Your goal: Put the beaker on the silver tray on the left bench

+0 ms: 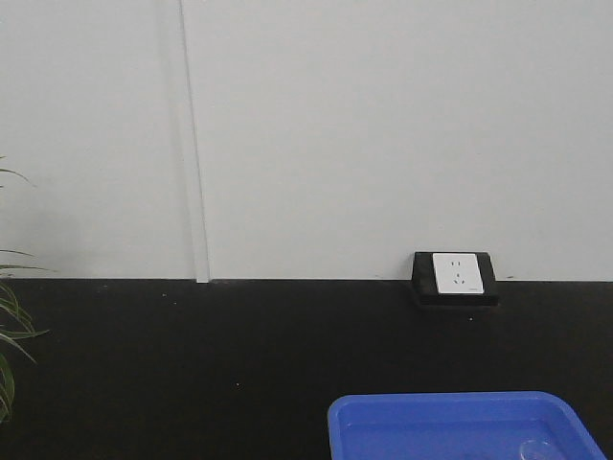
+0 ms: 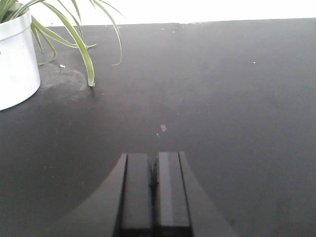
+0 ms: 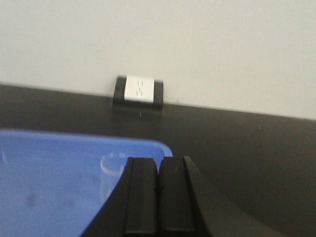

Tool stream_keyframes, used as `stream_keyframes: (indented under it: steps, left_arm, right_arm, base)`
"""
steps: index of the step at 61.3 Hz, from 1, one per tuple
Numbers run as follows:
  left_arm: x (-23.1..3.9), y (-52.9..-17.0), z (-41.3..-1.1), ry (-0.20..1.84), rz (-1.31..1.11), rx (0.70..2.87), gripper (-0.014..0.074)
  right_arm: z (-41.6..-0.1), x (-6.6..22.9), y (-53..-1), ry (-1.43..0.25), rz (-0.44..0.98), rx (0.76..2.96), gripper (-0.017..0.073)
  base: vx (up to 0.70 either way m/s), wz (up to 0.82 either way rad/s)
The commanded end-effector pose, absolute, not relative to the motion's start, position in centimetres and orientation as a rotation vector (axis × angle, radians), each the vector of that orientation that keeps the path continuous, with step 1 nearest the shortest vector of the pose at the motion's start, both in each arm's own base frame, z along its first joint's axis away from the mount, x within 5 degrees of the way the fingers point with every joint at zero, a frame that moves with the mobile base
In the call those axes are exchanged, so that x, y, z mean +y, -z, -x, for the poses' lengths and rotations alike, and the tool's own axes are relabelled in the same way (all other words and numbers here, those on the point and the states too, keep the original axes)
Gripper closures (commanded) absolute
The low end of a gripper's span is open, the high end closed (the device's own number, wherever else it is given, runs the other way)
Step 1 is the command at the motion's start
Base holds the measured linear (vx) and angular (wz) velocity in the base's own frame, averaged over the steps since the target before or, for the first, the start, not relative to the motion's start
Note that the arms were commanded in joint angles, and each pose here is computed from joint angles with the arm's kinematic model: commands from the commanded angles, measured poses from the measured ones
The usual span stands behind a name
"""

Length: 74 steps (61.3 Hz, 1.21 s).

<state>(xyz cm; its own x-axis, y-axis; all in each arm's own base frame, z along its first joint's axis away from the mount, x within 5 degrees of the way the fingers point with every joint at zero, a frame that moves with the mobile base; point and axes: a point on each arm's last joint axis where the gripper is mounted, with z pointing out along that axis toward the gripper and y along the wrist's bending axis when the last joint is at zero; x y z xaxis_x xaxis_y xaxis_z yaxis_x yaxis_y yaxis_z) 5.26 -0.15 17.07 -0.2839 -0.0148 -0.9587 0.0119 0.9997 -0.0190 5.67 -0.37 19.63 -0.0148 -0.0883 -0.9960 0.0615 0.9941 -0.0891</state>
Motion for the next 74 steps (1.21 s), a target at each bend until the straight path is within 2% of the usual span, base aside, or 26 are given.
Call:
stream_keyframes:
  steps: [1,11,27,50,65,74]
  left_arm:
    - [-0.2,-17.1,-5.4,0.034,0.007,1.79,0.0592]
    - [-0.2,-17.1,-5.4,0.034,0.007,1.79,0.0592]
    - [-0.2,-17.1,-5.4,0.034,0.007,1.79,0.0592]
    - [-0.2,-17.1,-5.4,0.034,0.007,1.79,0.0592]
    - [-0.2,-17.1,-5.4,0.034,0.007,1.79,0.0592]
    - [-0.2,-17.1,-5.4,0.034,0.007,1.79,0.0592]
  right_arm:
    - [-5.5,-0.3,-21.1,0.102,0.007,1.397,0.057]
    - [-5.1,-0.3,-23.6,0.074,-0.016,1.299,0.057]
    - [-6.9,-0.4,-28.7,0.059,-0.035,1.402,0.0566]
    - [-11.5,-0.7,-26.6,0.054,-0.041,1.674,0.0538]
    - [-13.4,-0.8,-25.6,0.049,-0.041,1.731,0.0424]
    - [-14.2,-0.8,-24.8,0.047,-0.043,1.783,0.0302]
  base:
    - [0.0,0.0]
    - [0.0,0.0]
    - [0.0,0.0]
    - [0.0,0.0]
    - [0.0,0.0]
    - [0.0,0.0]
